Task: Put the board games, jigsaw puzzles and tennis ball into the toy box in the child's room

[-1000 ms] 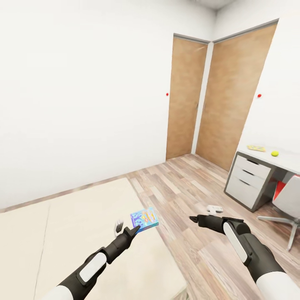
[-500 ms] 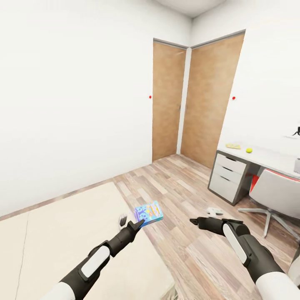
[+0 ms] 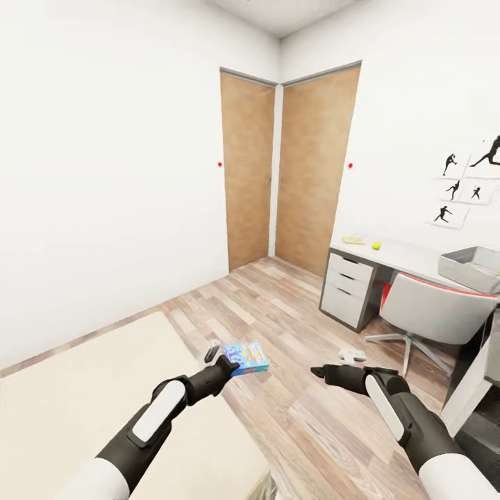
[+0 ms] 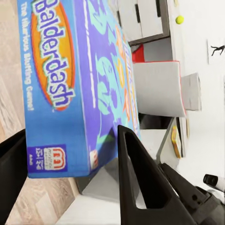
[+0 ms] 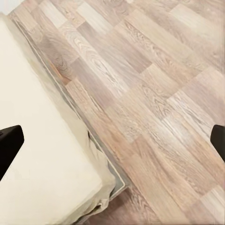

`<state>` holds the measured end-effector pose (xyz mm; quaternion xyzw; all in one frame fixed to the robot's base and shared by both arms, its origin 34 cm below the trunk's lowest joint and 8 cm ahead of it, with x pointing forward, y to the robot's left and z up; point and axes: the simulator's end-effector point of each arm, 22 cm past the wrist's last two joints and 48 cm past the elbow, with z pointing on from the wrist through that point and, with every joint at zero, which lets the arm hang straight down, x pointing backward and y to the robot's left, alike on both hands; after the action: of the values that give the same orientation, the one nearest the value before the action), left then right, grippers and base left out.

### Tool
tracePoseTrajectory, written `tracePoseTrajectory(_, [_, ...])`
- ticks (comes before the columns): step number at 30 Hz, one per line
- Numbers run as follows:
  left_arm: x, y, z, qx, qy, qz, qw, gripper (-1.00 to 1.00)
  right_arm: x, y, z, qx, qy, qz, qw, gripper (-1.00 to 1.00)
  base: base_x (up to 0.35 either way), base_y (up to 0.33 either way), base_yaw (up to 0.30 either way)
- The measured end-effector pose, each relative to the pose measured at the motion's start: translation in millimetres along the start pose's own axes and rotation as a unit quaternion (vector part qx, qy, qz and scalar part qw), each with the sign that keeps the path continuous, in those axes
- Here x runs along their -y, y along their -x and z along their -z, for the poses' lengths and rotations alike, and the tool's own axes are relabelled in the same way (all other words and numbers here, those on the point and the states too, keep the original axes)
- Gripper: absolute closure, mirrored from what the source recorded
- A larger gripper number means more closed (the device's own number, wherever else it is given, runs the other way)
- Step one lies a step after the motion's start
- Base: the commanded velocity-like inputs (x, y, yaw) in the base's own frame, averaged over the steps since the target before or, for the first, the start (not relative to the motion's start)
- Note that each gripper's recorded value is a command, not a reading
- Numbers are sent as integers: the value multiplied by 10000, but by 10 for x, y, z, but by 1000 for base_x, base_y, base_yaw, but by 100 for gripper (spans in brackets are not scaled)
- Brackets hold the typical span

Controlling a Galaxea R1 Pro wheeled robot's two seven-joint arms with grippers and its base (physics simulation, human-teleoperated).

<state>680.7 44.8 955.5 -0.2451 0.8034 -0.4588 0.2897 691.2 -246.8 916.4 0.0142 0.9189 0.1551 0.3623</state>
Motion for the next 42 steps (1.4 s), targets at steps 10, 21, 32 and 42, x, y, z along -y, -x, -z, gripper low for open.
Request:
tracePoseTrajectory(10, [-82, 64, 99, 63, 526, 37, 9986, 100, -319, -9, 16, -18, 206, -47, 9998, -100, 0, 0, -257])
tracePoseTrajectory(21, [-140, 276, 260, 251, 661, 164, 9974, 100, -402, 22, 104, -7, 245, -44, 9997, -100, 0, 0, -252])
tracePoseTrajectory(32, [-122, 339, 371, 308, 700, 147, 9970, 100, -437, 51, 198, 10, 250, -38, 9997, -100, 0, 0, -253])
tracePoseTrajectory(42, [-141, 376, 393, 344, 752, 21, 9966, 100, -444, 64, 208, 25, 254, -35, 9997, -100, 0, 0, -239])
